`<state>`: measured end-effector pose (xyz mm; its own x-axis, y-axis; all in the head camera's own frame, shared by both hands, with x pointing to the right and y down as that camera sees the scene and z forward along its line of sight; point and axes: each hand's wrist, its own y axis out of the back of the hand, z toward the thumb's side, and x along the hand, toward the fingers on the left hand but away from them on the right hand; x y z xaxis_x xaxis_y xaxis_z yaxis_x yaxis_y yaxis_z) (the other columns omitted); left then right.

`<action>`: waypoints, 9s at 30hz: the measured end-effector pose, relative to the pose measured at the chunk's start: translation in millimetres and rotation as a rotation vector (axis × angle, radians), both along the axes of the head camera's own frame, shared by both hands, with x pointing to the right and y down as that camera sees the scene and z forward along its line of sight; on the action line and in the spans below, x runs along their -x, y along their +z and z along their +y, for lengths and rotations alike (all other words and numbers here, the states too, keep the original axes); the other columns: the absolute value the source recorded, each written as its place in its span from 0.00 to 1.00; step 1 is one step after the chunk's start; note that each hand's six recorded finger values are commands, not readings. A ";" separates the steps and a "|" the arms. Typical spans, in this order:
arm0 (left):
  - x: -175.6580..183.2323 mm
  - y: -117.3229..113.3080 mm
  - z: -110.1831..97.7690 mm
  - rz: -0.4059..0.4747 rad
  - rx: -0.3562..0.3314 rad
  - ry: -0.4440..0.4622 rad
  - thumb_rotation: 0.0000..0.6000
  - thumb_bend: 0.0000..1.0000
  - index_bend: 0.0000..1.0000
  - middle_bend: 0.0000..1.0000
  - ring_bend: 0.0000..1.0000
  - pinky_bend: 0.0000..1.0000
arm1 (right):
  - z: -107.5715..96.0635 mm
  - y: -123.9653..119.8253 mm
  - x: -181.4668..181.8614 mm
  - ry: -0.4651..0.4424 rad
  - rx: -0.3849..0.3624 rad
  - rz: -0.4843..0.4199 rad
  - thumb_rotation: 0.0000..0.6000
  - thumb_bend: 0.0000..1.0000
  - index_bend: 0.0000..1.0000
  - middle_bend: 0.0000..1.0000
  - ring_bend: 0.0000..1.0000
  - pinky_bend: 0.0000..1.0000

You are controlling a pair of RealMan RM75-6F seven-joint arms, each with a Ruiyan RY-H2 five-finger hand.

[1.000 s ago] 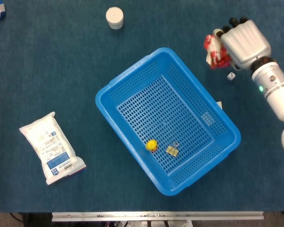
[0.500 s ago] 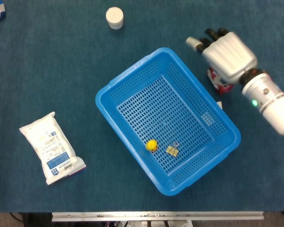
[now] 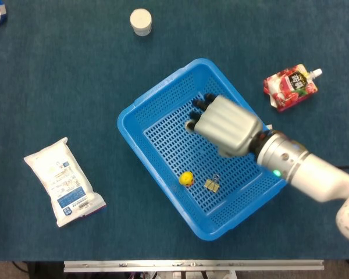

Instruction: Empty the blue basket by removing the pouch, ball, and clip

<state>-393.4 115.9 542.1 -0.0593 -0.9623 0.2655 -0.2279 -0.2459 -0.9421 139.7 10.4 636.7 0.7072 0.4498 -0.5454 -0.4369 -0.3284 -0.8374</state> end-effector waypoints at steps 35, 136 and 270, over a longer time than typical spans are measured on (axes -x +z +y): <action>-0.8 -4.0 6.4 -0.010 -0.007 -0.003 1.00 0.00 0.06 0.00 0.00 0.00 | 72.0 89.0 40.4 -0.127 -0.011 0.133 1.00 0.11 0.46 0.43 0.24 0.28; -7.5 4.9 -4.6 -0.003 0.018 0.035 1.00 0.00 0.06 0.00 0.00 0.00 | -68.3 80.3 -126.3 0.318 -0.144 0.297 1.00 0.20 0.22 0.33 0.17 0.23; 18.1 -5.5 2.5 -0.008 -0.002 -0.035 1.00 0.00 0.06 0.00 0.00 0.00 | 51.1 93.7 28.6 -0.220 -0.138 0.202 1.00 0.16 0.49 0.45 0.26 0.28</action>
